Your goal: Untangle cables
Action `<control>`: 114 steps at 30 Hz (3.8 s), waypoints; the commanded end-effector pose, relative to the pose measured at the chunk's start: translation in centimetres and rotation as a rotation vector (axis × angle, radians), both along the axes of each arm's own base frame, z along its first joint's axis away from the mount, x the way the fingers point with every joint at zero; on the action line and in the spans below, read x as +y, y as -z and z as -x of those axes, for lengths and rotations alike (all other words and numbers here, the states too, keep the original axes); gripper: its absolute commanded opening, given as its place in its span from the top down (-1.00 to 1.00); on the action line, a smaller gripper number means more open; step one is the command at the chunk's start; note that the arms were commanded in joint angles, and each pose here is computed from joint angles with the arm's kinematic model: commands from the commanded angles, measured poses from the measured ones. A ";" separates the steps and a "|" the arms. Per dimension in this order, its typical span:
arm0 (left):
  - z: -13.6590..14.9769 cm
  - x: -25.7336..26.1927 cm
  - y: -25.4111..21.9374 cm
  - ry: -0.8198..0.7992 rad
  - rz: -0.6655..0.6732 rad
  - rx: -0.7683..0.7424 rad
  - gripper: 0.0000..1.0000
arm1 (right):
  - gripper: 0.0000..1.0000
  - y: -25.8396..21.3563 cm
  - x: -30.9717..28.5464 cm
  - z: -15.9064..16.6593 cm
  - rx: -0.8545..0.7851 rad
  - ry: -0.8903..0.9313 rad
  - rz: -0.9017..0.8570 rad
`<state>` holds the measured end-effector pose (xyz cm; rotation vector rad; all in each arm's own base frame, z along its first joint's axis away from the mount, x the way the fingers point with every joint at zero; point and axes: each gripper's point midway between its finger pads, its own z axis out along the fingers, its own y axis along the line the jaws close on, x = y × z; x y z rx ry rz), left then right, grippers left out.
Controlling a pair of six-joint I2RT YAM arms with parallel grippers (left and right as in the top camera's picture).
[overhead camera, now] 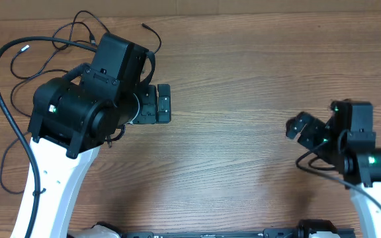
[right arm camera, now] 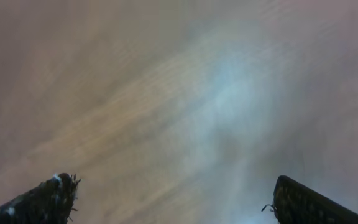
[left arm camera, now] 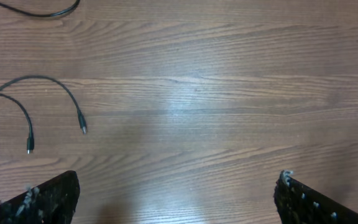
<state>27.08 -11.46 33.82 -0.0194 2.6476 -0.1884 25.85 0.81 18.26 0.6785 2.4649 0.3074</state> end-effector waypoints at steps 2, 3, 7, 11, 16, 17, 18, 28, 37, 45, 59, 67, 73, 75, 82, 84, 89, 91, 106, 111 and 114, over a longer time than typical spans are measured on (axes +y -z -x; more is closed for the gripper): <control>0.2 0.0 -0.6 -0.010 0.017 -0.017 -1.00 | -1.00 -0.3 0.2 -0.1 -0.154 -0.012 0.004; 0.2 0.0 -0.6 -0.009 0.018 -0.017 -0.99 | -1.00 -0.5 0.2 -0.1 -0.190 -0.012 0.005; 0.2 0.0 -0.6 -0.009 0.018 -0.017 -0.99 | -1.00 -1.3 1.2 0.2 -0.362 -0.146 0.060; 0.2 0.0 -0.6 -0.009 0.018 -0.018 -1.00 | -0.99 -2.3 2.6 1.3 -0.540 -0.321 0.153; 0.2 0.0 -0.6 -0.009 0.018 -0.017 -1.00 | -1.00 -2.8 2.4 2.8 -0.693 -0.306 0.193; 0.2 0.0 -0.6 -0.009 0.018 -0.017 -0.99 | -1.00 -2.8 2.3 3.0 -0.718 -0.299 0.199; 0.2 0.0 -0.6 -0.009 0.018 -0.017 -0.99 | -1.00 -2.8 2.2 3.1 -0.742 -0.292 0.207; 0.2 0.0 -0.6 -0.009 0.018 -0.017 -1.00 | -0.99 -2.8 1.6 2.6 -0.966 -0.255 0.261; 0.2 0.0 -0.6 -0.009 0.018 -0.017 -0.99 | -1.00 -1.3 1.8 1.7 -1.036 -0.254 0.273; 0.2 0.0 -0.6 -0.009 0.018 -0.017 -1.00 | -1.00 -0.3 1.7 1.4 -1.033 -0.246 0.300; 0.2 0.0 -0.6 -0.009 0.018 -0.017 -1.00 | -1.00 1.2 1.1 1.3 -0.965 -0.232 0.330; 0.2 0.0 -0.6 -0.009 0.018 -0.017 -1.00 | -1.00 2.2 1.2 1.1 -0.924 -0.304 0.436; 0.2 0.0 -0.6 -0.009 0.018 -0.017 -1.00 | -1.00 2.4 1.2 1.0 -0.914 -0.316 0.451; 0.2 0.0 -0.6 -0.009 0.018 -0.018 -0.99 | -1.00 2.4 1.2 1.0 -0.915 -0.316 0.452; 0.2 0.0 -0.6 -0.009 0.018 -0.017 -0.99 | -1.00 1.1 1.3 1.3 -0.971 -0.316 0.470; 0.2 0.0 -0.6 -0.009 0.018 -0.017 -1.00 | -1.00 1.1 1.3 1.3 -0.971 -0.316 0.469; 0.2 0.0 -0.6 -0.009 0.018 -0.017 -1.00 | -1.00 1.2 1.2 1.3 -0.969 -0.312 0.472; 0.2 0.0 -0.6 -0.009 0.018 -0.017 -0.99 | -1.00 1.2 1.1 1.3 -0.965 -0.304 0.476; 0.2 0.0 -0.6 -0.009 0.018 -0.017 -1.00 | -1.00 1.3 0.7 1.3 -0.958 -0.272 0.457; 0.2 0.0 -0.6 -0.009 0.018 -0.017 -0.99 | -1.00 1.2 0.7 1.3 -0.962 -0.272 0.458; 0.2 0.0 -0.6 -0.009 0.018 -0.017 -0.99 | -1.00 1.2 0.8 1.3 -0.962 -0.272 0.458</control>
